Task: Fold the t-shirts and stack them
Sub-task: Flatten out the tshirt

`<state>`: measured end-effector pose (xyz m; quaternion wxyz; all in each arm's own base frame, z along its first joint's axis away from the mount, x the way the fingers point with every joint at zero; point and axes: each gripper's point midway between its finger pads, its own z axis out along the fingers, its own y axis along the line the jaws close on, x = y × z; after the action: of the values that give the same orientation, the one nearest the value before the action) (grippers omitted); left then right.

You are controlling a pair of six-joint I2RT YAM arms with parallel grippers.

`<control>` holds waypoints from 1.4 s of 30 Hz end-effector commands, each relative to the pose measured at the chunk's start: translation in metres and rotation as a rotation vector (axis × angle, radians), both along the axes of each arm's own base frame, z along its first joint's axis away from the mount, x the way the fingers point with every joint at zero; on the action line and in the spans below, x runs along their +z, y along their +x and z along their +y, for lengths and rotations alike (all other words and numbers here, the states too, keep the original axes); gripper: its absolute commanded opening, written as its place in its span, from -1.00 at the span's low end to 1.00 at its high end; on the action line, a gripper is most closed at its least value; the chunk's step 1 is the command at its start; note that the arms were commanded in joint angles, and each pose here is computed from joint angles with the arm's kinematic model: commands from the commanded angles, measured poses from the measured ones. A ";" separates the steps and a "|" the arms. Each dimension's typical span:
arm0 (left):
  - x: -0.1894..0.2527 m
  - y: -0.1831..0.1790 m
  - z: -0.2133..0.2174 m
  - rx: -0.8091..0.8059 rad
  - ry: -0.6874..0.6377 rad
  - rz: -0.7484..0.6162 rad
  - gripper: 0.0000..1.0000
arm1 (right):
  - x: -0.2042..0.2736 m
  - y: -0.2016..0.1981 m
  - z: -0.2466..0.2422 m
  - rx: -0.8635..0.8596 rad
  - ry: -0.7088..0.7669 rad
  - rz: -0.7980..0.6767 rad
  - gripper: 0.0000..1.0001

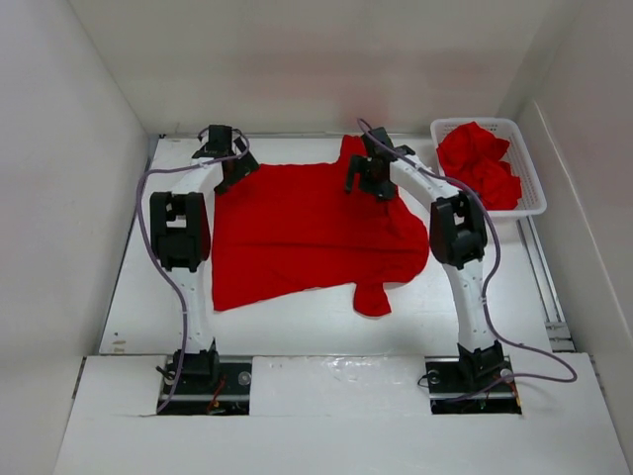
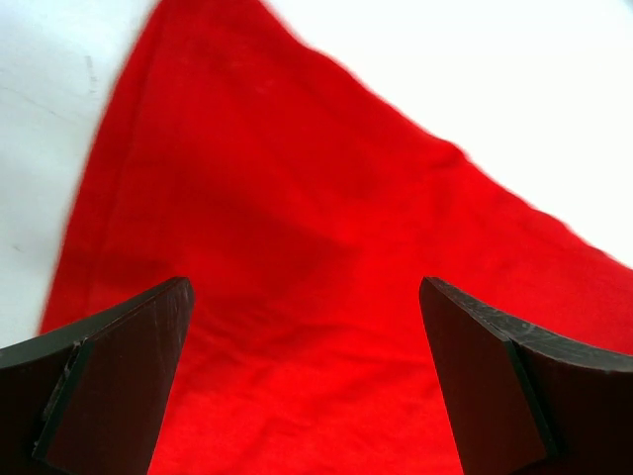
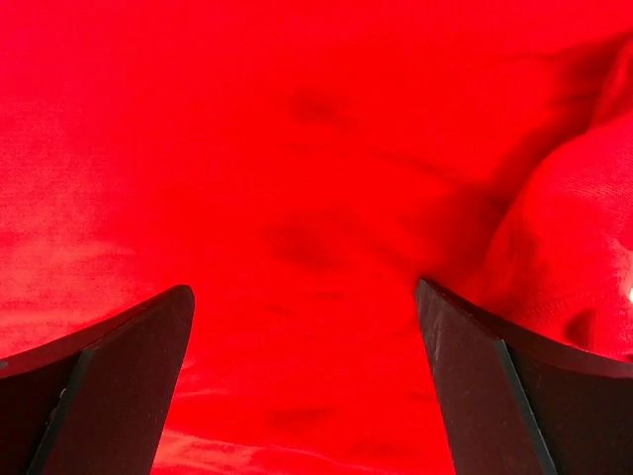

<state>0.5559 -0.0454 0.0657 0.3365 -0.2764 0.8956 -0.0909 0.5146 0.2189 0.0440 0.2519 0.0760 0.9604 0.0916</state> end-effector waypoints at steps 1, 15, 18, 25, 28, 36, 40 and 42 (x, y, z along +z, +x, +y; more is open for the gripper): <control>0.019 0.012 0.009 -0.005 0.068 -0.028 0.98 | 0.012 0.015 -0.044 -0.108 -0.032 -0.018 1.00; -0.004 -0.001 0.091 0.181 0.035 0.044 0.98 | 0.061 0.029 -0.119 -0.241 -0.263 -0.144 1.00; 0.010 0.002 0.090 0.166 0.035 0.016 0.98 | 0.065 0.023 -0.093 -0.160 -0.254 -0.150 1.00; 0.078 0.012 0.061 0.062 0.079 -0.136 0.98 | 0.066 0.009 -0.060 -0.106 -0.223 -0.136 1.00; 0.093 0.014 0.021 -0.046 0.132 -0.169 0.98 | 0.049 -0.004 -0.062 -0.113 -0.221 -0.085 1.00; 0.040 0.011 -0.072 -0.267 0.209 -0.053 0.98 | 0.033 -0.016 -0.068 -0.136 -0.177 -0.051 1.00; 0.016 0.008 -0.073 -0.280 0.208 0.008 0.98 | 0.026 -0.017 -0.057 -0.095 -0.182 -0.042 1.00; 0.000 0.003 -0.060 -0.265 0.183 0.047 0.98 | 0.020 -0.017 -0.042 -0.066 -0.173 -0.035 1.00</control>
<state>0.5635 -0.1492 0.0811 0.3540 -0.1006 0.9270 -0.0719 0.4895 0.1485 0.0468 0.2520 0.1010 0.9619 -0.0313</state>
